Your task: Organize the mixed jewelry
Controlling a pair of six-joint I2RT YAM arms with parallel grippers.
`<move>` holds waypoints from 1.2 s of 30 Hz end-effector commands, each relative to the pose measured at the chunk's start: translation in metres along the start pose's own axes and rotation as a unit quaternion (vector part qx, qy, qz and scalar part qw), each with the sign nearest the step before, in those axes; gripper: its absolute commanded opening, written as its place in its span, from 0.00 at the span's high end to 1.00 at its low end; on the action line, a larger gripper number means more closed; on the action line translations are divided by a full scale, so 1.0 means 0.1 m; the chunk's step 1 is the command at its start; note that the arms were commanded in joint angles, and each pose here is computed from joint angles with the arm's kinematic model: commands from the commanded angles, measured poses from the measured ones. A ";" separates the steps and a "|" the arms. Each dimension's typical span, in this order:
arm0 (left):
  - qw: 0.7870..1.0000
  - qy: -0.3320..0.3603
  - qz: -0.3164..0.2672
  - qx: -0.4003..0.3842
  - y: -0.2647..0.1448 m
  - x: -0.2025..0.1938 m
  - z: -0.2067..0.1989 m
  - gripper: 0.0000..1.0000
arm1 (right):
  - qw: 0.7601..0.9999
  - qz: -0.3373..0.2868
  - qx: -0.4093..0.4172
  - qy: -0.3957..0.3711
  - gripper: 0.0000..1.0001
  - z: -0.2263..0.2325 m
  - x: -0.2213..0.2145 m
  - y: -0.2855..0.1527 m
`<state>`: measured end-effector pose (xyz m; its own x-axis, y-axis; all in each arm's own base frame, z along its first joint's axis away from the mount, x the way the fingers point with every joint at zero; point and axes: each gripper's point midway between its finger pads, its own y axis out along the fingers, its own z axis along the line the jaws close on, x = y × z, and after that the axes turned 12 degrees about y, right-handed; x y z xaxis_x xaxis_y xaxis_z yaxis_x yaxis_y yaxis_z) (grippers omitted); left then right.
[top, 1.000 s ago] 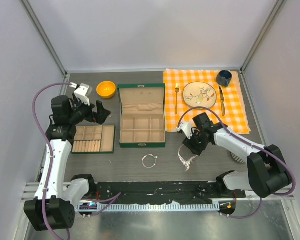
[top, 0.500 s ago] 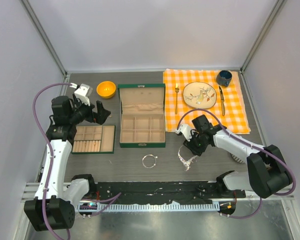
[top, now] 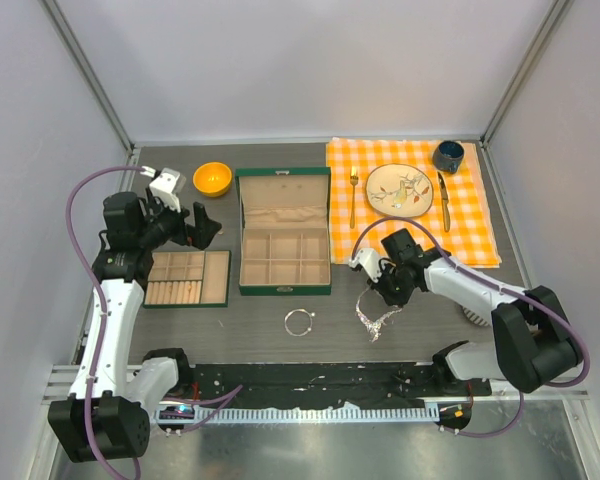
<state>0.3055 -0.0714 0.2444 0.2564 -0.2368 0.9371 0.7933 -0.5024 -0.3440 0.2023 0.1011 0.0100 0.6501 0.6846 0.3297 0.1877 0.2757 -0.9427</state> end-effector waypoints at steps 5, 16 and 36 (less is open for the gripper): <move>0.996 0.040 -0.016 -0.081 -0.01 0.12 -0.34 0.00 | 0.997 0.020 -0.067 -0.018 0.99 -0.28 -0.05 -0.02; 0.973 0.102 0.040 -0.204 0.18 -0.03 -1.14 0.00 | 0.997 -0.028 -0.066 -0.011 0.99 -0.28 0.36 -0.41; 0.945 0.205 0.010 -0.256 0.94 -0.23 -2.26 0.04 | 0.995 -0.100 -0.010 0.027 0.99 -0.01 0.74 -0.91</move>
<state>0.2253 -0.2797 0.1661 0.0004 -0.5724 0.8200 0.3023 -0.7815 -0.5457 0.2305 0.1130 0.0885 0.6488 0.6285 0.4290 0.2936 0.3132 -0.9031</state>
